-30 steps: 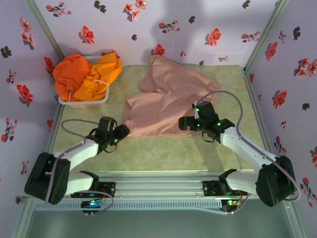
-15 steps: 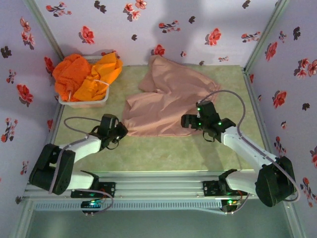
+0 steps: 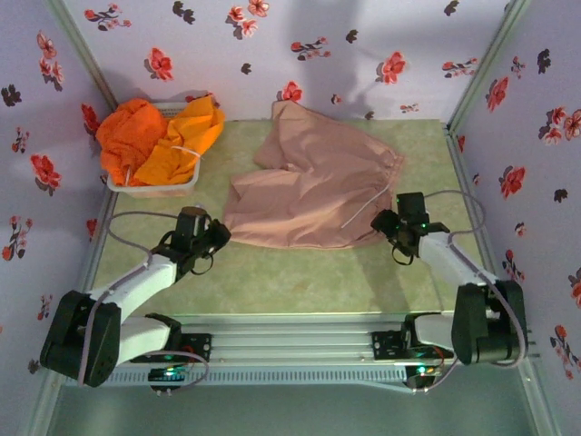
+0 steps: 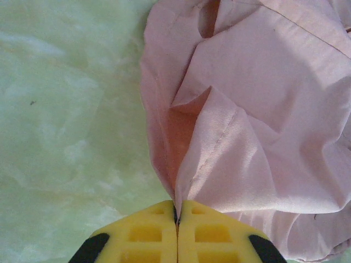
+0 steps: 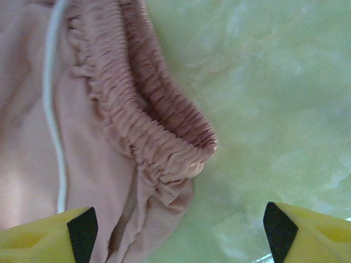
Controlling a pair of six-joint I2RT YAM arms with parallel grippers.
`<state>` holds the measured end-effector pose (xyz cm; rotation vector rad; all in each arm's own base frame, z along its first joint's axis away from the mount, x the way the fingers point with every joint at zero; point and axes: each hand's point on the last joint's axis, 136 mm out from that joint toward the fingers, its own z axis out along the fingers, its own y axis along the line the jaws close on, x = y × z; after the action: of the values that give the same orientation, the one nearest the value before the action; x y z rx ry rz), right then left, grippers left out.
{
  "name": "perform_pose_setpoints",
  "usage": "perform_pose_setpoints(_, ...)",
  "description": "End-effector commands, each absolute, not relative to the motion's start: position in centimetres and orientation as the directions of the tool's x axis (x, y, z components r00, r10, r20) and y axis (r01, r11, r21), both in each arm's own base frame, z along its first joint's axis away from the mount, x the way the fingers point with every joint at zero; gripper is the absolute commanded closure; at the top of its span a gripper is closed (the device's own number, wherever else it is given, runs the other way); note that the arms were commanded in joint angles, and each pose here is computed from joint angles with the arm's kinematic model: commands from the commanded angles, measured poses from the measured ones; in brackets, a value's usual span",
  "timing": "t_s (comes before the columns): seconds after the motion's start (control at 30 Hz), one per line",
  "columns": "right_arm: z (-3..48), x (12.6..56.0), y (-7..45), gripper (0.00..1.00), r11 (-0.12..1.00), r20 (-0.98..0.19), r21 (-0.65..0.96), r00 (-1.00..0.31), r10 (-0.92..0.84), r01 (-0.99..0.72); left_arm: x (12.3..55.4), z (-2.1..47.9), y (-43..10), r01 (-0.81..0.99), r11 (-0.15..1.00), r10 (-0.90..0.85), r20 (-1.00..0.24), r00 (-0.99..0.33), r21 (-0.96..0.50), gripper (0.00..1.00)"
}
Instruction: Fold and stack the shorts
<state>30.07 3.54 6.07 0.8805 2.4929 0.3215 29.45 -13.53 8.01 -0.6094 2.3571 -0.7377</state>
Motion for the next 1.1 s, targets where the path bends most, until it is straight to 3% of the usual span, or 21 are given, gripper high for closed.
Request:
perform_pose_setpoints(0.0,6.4,32.0,3.1,0.22,0.731,-0.357,0.387,-0.640,0.681,0.562,29.3,7.3,-12.7,-0.249,0.767,-0.555,-0.416,-0.721,-0.592,1.00)
perform_pose_setpoints(0.23,5.1,33.7,2.7,0.33,0.698,-0.343,0.411,-0.610,0.714,0.586,29.2,6.8,-12.7,-0.251,0.768,-0.553,-0.412,-0.724,-0.590,1.00)
perform_pose_setpoints(0.57,4.3,35.7,3.5,0.40,0.713,-0.333,0.427,-0.637,0.695,0.556,29.5,7.0,-12.8,-0.240,0.771,-0.548,-0.422,-0.722,-0.590,1.00)
perform_pose_setpoints(0.83,5.3,36.8,3.3,0.79,0.733,-0.359,0.411,-0.643,0.677,0.542,30.2,8.3,-13.0,-0.216,0.778,-0.537,-0.445,-0.717,-0.590,1.00)
perform_pose_setpoints(0.97,9.5,38.0,3.6,0.95,0.751,-0.406,0.447,-0.638,0.654,0.486,31.5,12.6,-12.9,-0.154,0.791,-0.515,-0.507,-0.691,-0.593,1.00)
perform_pose_setpoints(1.07,14.6,39.0,4.1,1.00,0.766,-0.467,0.496,-0.618,0.632,0.409,32.6,17.8,-12.4,-0.092,0.807,-0.492,-0.579,-0.650,-0.583,1.00)
